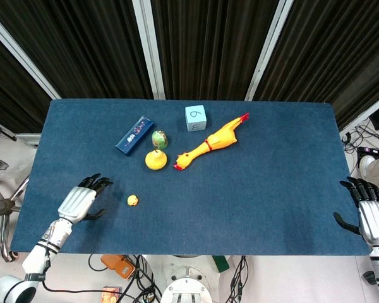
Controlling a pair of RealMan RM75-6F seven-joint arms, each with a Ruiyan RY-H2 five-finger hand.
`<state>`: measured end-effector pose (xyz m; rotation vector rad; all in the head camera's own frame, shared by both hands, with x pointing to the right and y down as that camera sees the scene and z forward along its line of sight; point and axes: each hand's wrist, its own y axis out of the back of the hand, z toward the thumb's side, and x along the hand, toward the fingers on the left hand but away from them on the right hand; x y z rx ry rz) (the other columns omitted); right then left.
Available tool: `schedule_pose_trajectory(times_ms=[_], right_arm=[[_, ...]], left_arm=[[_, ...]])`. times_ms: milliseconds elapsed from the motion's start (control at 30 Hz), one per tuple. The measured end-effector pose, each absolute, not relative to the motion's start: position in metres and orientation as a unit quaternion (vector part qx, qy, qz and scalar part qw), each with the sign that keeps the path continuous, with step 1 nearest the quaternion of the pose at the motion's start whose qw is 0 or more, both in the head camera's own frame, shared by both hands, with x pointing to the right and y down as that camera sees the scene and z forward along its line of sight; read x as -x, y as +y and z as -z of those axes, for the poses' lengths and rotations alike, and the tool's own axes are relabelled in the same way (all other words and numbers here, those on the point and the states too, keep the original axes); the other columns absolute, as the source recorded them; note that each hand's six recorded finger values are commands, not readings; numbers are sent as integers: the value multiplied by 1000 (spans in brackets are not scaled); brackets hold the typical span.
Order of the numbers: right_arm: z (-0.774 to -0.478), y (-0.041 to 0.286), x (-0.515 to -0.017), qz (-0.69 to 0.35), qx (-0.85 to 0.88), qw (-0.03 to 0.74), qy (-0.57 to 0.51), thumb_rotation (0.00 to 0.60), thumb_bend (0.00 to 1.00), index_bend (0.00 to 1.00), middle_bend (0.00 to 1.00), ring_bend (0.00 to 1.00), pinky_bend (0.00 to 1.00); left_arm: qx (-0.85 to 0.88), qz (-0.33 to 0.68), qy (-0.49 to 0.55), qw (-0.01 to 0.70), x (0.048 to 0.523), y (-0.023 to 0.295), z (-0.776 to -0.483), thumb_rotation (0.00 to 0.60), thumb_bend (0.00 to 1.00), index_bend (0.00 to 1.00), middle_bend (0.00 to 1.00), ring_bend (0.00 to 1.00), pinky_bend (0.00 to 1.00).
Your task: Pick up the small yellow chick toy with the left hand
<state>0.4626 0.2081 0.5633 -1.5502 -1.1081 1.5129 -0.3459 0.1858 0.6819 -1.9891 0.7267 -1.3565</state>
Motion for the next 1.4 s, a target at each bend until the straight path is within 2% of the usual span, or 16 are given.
schedule_pose_trajectory(times_ms=[567,1000,1400], right_arm=[[-564,206,-462,-585,596,348,-426,600,372,244,191,157,157],[-565,205,-461,-585,596,349,-425,600,372,243,190,157,157],[-565,205,-461,-584,597,350,-424,600,372,243,191,157,157]], left_arm=[[782,494,250,285,308,186,-702,600,264,279,128,17,124],[798,480,229,282,281,190,-714,600,265,295,128,17,124],[796,487,221,283,274,179,-724,600,268,314,128,17,124]])
